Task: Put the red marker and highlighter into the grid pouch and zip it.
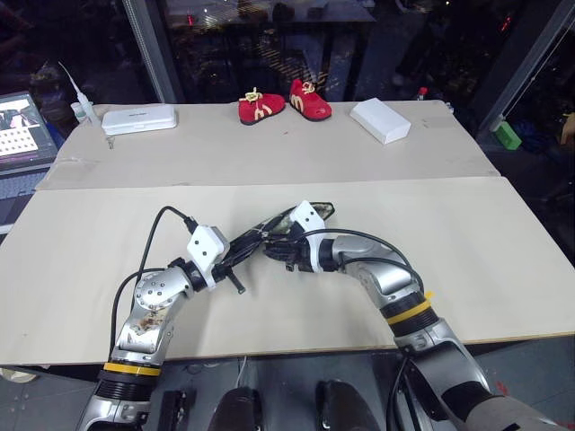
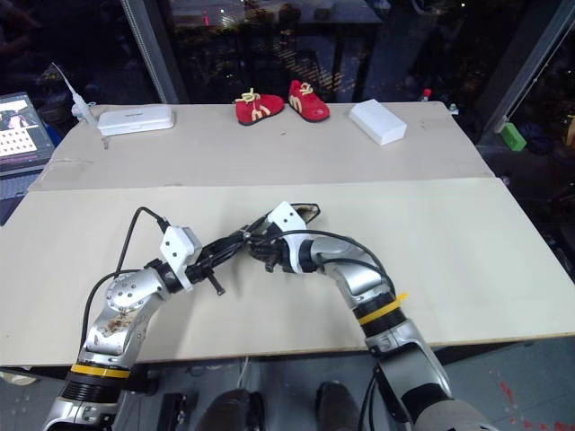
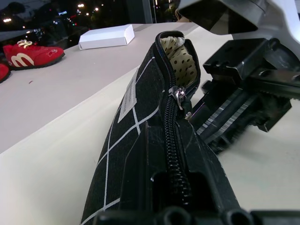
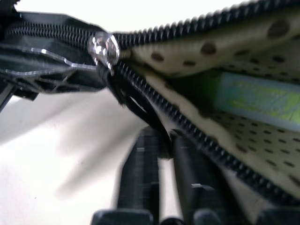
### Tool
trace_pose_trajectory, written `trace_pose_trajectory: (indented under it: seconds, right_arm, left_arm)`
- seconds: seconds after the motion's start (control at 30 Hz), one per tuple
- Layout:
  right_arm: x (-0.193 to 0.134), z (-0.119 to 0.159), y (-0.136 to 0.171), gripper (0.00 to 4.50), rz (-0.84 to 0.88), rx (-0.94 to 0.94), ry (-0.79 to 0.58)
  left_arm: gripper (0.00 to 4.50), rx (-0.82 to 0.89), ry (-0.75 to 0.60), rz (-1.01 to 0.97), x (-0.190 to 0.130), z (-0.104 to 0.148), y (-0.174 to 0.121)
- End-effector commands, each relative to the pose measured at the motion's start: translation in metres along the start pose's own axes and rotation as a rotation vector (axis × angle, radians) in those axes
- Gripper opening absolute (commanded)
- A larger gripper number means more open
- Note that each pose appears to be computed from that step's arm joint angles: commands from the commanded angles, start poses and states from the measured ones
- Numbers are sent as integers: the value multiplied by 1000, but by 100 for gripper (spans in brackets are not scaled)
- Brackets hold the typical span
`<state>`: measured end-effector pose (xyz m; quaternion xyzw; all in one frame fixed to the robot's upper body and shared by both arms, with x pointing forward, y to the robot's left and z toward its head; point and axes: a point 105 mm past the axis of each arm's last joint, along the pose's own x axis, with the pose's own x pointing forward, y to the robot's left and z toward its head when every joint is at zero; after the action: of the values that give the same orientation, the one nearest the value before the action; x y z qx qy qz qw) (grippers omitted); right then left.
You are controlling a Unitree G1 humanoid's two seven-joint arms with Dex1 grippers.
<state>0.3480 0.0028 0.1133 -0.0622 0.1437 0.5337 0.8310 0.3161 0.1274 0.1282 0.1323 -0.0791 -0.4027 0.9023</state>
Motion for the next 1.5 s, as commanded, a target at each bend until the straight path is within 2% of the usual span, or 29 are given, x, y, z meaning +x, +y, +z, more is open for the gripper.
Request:
trace_pose_trajectory:
  seconds: [0.03, 0.17, 0.33, 0.53, 0.67, 0.9, 1.07, 1.1, 1.13, 1.2, 1.37, 1.5]
  right_arm:
    - [-5, 17, 2, 9, 17, -37, -60]
    - [-18, 13, 1, 9, 35, -37, -57]
    - [-62, 0, -9, 9, 33, -66, 15]
    - [-116, -18, -54, 9, -175, -76, 103]
    - [-142, -18, -87, 9, -330, -74, 122]
    - [-159, -17, -117, 9, -437, -75, 124]
    - [-153, -17, -110, 9, -380, -68, 105]
    - [-150, -17, -106, 63, -358, -58, 94]
    - [-148, -16, -101, 81, -325, -42, 78]
    - [-144, -14, -89, 146, -253, -37, 57]
    - [-157, -10, -82, 325, -202, 37, 22]
    - [-189, -5, -74, 325, -169, 29, 18]
  left_arm:
    - [0, 15, -31, -10, 1, 8, -2]
    - [0, 13, -31, -8, 1, 8, -2]
    - [0, 11, -30, -4, 0, 8, -3]
    - [0, 8, -26, 3, -1, 6, -4]
    - [0, 5, -23, 0, -1, 4, -6]
    - [0, 9, -19, -7, 1, 3, -8]
    - [0, 7, -17, -9, 1, 1, -9]
    - [0, 7, -18, -9, 1, 1, -9]
    - [0, 7, -18, -9, 1, 2, -10]
    - [0, 6, -20, -9, 2, 2, -10]
    - [0, 3, -21, -15, 3, 1, -11]
    - [0, 18, -20, -53, 5, 0, -16]
